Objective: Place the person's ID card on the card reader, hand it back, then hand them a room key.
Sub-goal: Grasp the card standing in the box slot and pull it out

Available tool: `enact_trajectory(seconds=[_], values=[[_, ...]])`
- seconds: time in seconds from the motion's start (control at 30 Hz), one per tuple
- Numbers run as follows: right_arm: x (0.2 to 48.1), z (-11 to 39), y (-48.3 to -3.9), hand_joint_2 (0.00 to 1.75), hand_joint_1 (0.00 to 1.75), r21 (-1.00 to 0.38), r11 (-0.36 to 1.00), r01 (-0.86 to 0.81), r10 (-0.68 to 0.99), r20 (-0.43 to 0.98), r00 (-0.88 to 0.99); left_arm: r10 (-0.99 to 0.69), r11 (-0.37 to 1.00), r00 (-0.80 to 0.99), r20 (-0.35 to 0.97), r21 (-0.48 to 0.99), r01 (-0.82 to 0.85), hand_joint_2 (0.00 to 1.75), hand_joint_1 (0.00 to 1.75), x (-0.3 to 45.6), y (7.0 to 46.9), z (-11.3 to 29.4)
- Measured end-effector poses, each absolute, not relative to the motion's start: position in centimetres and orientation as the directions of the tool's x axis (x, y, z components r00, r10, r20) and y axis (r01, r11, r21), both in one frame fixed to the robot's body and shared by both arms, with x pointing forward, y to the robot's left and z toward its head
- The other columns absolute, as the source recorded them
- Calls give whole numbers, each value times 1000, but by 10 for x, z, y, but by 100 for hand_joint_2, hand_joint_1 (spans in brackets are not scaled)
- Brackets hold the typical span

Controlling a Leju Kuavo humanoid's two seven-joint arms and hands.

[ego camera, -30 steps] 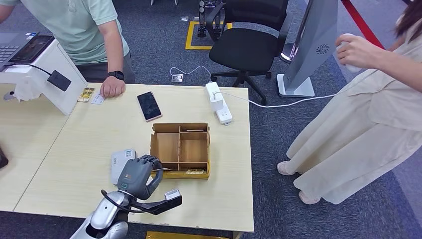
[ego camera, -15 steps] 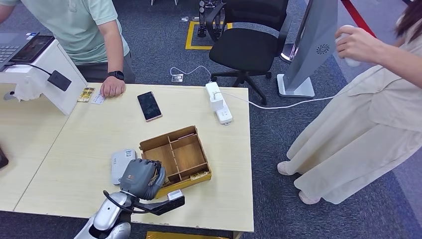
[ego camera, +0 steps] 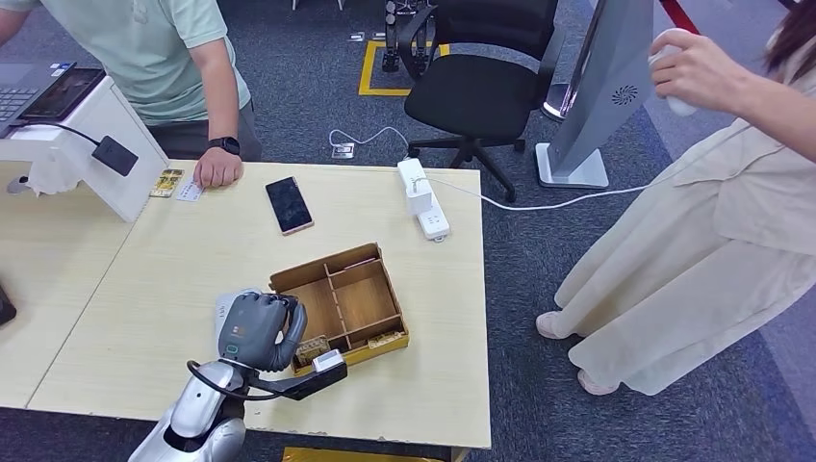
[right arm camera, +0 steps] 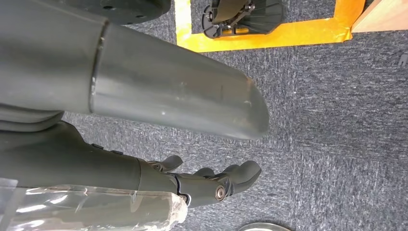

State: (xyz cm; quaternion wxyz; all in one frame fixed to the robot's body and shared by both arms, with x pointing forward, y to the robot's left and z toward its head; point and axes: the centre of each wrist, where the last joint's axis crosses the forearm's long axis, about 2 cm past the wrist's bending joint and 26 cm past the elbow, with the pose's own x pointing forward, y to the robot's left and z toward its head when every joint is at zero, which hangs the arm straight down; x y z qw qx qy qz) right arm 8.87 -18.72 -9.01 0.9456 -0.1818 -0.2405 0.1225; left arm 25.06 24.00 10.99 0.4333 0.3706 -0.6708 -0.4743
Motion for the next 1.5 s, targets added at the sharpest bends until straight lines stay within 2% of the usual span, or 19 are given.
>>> enact_trajectory(seconds=[0.1,0.13,0.17,0.23,0.27,0.3,0.43,1.5], values=[[89,-90,-187,0,0,-402,904,-144,319,411,854,-910,277,-351,221,954,-117,0,175,255,241,115],[89,-90,-187,0,0,-402,904,-144,319,411,854,-910,278,-351,220,953,-124,0,169,256,242,116],[89,-90,-187,0,0,-403,904,-145,320,411,854,-911,278,-350,219,952,-129,0,139,257,242,117],[89,-90,-187,0,0,-403,903,-147,321,411,853,-911,280,-349,219,951,-134,0,51,257,243,118],[89,-90,-187,0,0,-403,903,-147,322,411,853,-911,281,-349,220,950,-136,0,14,257,243,118],[89,-90,-187,0,0,-403,903,-148,322,411,853,-911,283,-348,221,950,-136,0,0,257,243,118],[89,-90,-187,0,0,-402,903,-148,323,411,852,-910,287,-347,225,948,-138,175,0,258,243,119],[82,-91,-187,0,0,-406,906,-124,302,411,860,-898,328,-359,254,931,-162,175,0,261,241,124]])
